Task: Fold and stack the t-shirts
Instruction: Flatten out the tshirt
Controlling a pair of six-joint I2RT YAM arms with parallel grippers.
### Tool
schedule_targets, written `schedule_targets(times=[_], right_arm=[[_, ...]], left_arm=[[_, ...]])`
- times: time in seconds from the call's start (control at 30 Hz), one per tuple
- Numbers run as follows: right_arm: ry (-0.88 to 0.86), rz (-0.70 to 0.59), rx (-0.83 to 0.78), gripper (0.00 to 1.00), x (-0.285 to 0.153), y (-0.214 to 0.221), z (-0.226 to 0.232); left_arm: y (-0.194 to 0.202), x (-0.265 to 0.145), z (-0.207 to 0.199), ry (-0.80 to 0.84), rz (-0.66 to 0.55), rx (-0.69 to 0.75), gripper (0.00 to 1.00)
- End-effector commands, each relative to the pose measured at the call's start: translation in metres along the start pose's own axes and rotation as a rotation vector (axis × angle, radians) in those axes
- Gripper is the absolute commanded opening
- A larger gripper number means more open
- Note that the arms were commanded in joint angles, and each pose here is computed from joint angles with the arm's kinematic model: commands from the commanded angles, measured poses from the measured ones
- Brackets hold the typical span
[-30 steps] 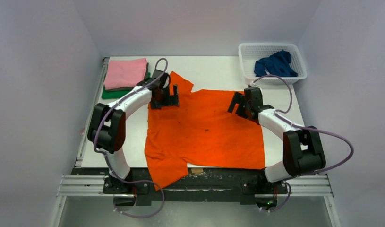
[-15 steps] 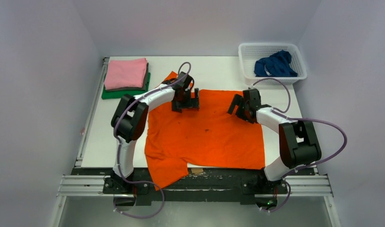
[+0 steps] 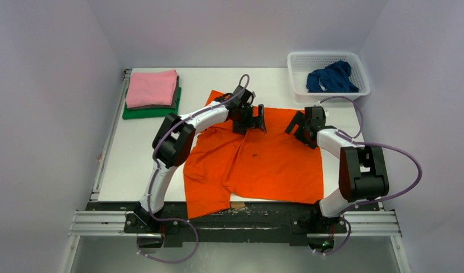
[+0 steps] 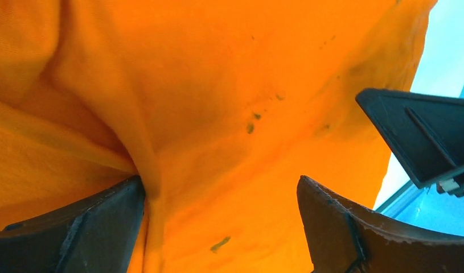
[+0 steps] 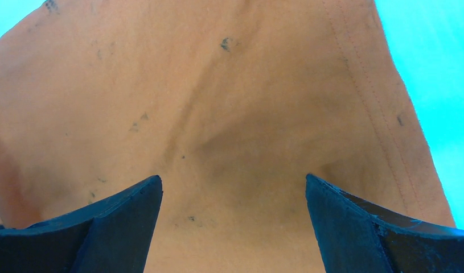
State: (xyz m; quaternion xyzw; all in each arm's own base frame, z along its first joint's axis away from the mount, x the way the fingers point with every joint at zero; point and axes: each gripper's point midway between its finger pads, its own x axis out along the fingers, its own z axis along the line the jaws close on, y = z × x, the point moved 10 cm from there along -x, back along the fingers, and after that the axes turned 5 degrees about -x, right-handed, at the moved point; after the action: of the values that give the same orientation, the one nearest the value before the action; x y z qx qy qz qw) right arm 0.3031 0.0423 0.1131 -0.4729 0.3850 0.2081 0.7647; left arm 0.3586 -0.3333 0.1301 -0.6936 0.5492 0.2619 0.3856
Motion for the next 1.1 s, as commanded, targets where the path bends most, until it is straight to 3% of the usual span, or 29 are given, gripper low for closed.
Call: schedule_targets(times=[0.0, 0.13, 0.27, 0.47, 0.63, 0.83, 0.93, 1.07], right_arm=[[0.067, -0.023, 0.005, 0.95, -0.015, -0.002, -0.01], [0.042, -0.081, -0.031, 0.95, -0.033, -0.007, -0.009], [0.01, -0.107, -0.075, 0.93, -0.047, -0.001, 0.0], [-0.04, -0.127, -0.175, 0.91, -0.065, 0.014, 0.026], [-0.057, -0.115, -0.182, 0.89, -0.064, 0.021, 0.027], [-0.04, -0.097, -0.192, 0.88, -0.062, 0.025, 0.024], [-0.043, -0.086, -0.201, 0.88, -0.06, 0.026, 0.024], [-0.047, -0.08, -0.205, 0.88, -0.061, 0.026, 0.024]], left_arm=[[0.0, -0.028, -0.031, 0.103, -0.013, 0.039, 1.0], [0.015, -0.091, -0.025, 0.031, -0.123, 0.101, 1.0], [0.045, -0.15, 0.008, -0.054, -0.278, 0.107, 1.0], [0.063, -0.19, 0.107, -0.192, -0.393, -0.14, 0.99], [0.059, -0.19, 0.143, -0.341, -0.369, -0.223, 0.83], [0.059, -0.16, 0.165, -0.474, -0.283, -0.285, 0.58], [0.056, -0.143, 0.172, -0.493, -0.226, -0.302, 0.52], [0.053, -0.128, 0.174, -0.475, -0.178, -0.297, 0.33]])
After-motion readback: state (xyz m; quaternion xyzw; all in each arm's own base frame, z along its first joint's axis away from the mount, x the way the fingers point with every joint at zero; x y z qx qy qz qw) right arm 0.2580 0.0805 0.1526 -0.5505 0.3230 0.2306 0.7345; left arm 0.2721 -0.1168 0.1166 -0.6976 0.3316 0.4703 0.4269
